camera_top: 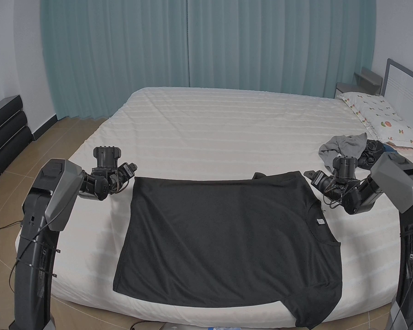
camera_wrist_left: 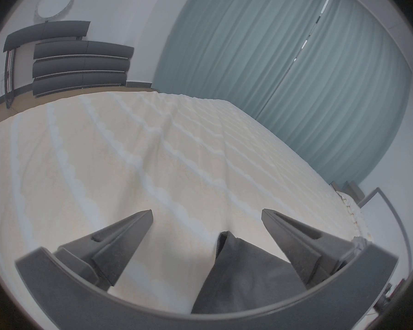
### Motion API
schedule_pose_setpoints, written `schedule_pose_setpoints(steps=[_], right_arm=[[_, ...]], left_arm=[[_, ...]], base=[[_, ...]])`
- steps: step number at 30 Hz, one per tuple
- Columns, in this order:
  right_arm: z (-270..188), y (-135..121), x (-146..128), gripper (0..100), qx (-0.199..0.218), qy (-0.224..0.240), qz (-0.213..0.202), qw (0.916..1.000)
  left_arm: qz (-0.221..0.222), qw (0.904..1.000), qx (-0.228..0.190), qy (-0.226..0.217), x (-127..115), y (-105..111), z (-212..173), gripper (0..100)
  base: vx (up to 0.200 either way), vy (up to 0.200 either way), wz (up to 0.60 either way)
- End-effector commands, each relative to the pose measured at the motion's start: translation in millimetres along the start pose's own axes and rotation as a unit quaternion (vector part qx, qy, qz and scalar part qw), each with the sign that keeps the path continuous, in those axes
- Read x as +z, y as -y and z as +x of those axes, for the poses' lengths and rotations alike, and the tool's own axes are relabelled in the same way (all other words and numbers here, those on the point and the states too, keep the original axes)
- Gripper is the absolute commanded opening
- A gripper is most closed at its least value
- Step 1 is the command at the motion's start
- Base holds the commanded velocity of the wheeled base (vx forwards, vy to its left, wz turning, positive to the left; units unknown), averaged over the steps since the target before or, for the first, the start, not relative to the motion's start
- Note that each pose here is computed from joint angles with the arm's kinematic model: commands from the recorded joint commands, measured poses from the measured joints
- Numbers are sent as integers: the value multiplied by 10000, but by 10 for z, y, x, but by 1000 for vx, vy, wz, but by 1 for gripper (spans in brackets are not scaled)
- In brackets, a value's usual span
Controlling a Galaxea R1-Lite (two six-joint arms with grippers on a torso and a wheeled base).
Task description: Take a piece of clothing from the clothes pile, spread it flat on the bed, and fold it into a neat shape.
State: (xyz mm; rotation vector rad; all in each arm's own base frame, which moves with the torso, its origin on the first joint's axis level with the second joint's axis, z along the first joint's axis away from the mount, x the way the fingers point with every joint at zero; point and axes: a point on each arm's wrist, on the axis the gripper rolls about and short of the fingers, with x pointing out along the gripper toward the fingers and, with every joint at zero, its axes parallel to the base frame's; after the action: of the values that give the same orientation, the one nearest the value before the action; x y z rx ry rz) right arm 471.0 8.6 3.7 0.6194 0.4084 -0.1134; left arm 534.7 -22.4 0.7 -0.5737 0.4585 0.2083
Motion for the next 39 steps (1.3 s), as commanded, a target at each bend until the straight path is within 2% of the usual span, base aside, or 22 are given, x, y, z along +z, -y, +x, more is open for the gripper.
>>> schedule_pose_setpoints(steps=[1,5,6,8,9,11,15,20,22,23,26,35,39], right_arm=[[-827,-155,276,100,276,-174,454,9984],[-1220,-180,124,100,278,-451,658,9964],[-1389,-183,-53,100,210,-692,654,9952],[-1459,-176,-110,100,194,-771,643,9948],[-1696,-122,-263,100,127,-990,622,9931],[-1893,-100,-371,100,158,-1110,564,9921],[-2110,-59,-523,100,263,-1176,445,9917],[-2289,69,-723,100,135,-1448,443,9884],[-2322,92,-760,100,101,-1501,444,9876],[-2388,134,-819,100,56,-1596,441,9862],[-2436,176,-863,100,20,-1644,427,9855],[-2483,210,-935,100,32,-1712,432,9843],[-2505,214,-939,100,13,-1717,502,9839]], left_arm=[[-541,9979,-346,-109,515,25,-637,100],[-792,9928,-644,-630,562,-48,-1004,100],[-805,9899,-715,-920,495,-90,-1185,100],[-821,9887,-747,-1004,472,-112,-1254,100],[-844,9866,-777,-1158,382,-169,-1458,100],[-900,9846,-799,-1265,284,-220,-1642,100],[-982,9808,-913,-1418,74,-259,-1976,100],[-961,9760,-881,-1742,-228,-335,-2323,100],[-973,9750,-842,-1814,-284,-371,-2376,100],[-968,9725,-775,-1969,-400,-440,-2445,100],[-979,9700,-729,-2103,-544,-541,-2501,100],[-942,9690,-602,-2203,-799,-716,-2408,100],[-948,9696,-603,-2173,-819,-742,-2407,100]], base=[[0,0,0],[0,0,0],[0,0,0],[0,0,0],[0,0,0],[0,0,0],[0,0,0],[0,0,0],[0,0,0],[-200,0,0],[-200,0,0],[-200,0,0],[-100,0,0]])
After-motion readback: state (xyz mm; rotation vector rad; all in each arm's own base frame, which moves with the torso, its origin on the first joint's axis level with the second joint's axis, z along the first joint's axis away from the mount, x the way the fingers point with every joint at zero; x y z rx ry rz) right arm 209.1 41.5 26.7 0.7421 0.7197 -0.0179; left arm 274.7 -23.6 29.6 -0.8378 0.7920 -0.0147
